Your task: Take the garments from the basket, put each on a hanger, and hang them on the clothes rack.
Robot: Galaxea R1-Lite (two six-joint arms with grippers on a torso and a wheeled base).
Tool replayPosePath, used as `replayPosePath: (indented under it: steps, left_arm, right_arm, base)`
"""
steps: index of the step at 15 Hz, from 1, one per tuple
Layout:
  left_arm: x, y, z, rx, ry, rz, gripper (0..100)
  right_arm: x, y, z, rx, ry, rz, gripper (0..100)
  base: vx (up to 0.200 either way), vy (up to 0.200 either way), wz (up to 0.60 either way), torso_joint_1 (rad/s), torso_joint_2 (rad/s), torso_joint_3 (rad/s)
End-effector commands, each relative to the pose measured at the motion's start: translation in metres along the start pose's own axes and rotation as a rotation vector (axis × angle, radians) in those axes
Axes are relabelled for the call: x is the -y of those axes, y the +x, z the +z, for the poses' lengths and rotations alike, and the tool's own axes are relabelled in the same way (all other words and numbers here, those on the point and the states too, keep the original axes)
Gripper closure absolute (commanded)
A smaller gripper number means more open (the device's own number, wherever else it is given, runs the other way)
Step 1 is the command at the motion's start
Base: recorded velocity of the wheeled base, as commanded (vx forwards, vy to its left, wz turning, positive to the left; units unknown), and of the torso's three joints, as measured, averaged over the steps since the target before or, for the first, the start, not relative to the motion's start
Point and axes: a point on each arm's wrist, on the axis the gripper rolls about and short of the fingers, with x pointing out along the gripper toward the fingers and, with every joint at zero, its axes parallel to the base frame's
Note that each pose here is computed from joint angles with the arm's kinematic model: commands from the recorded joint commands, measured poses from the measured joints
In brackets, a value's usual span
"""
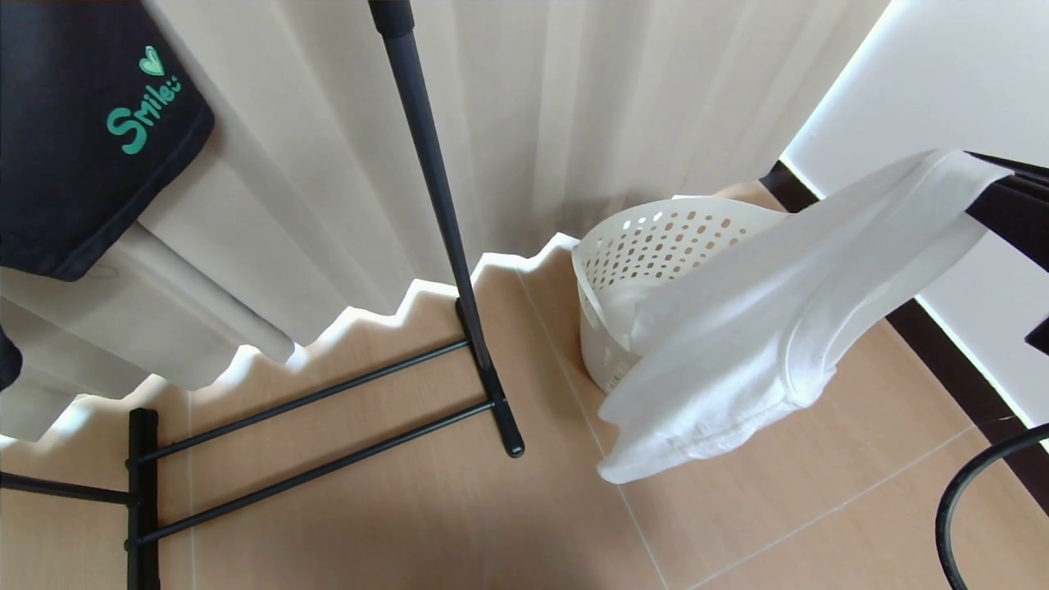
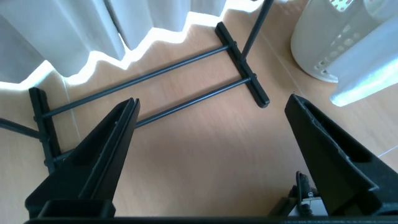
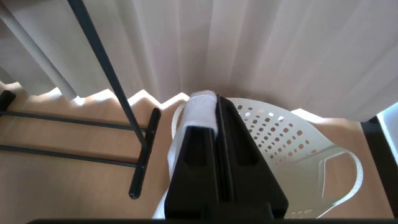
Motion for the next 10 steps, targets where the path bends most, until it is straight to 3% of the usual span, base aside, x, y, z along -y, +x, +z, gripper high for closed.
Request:
replayPosePath:
  steps: [1, 4, 10]
  left_arm:
    - [-0.0001, 0.0001, -0.0001, -0.002, -0.001, -0.001, 0]
    - [-0.0001, 0.0001, 0.0001, -0.001, -0.002, 0.002, 0]
    - [-0.0001, 0.0001, 0.0001, -0.001, -0.004, 0.002, 0]
  right_arm:
    - [-0.0007, 0.007, -0.0062, -0.03, -0.006, -0.002, 100]
    - [0.0024, 0.0098, -0.0087, -0.041, -0.01, -0.021, 100]
    - [0.0024, 0.0097, -0.0096, -0.044, -0.011, -0.021, 100]
  base:
    - [0.0, 0.0, 0.0, 0.002, 0.0, 0.207]
    - [0.0, 0.0, 0.0, 0.001, -0.22, -0.012]
    - [0.0, 0.0, 0.0, 0.062, -0.43, -0.158]
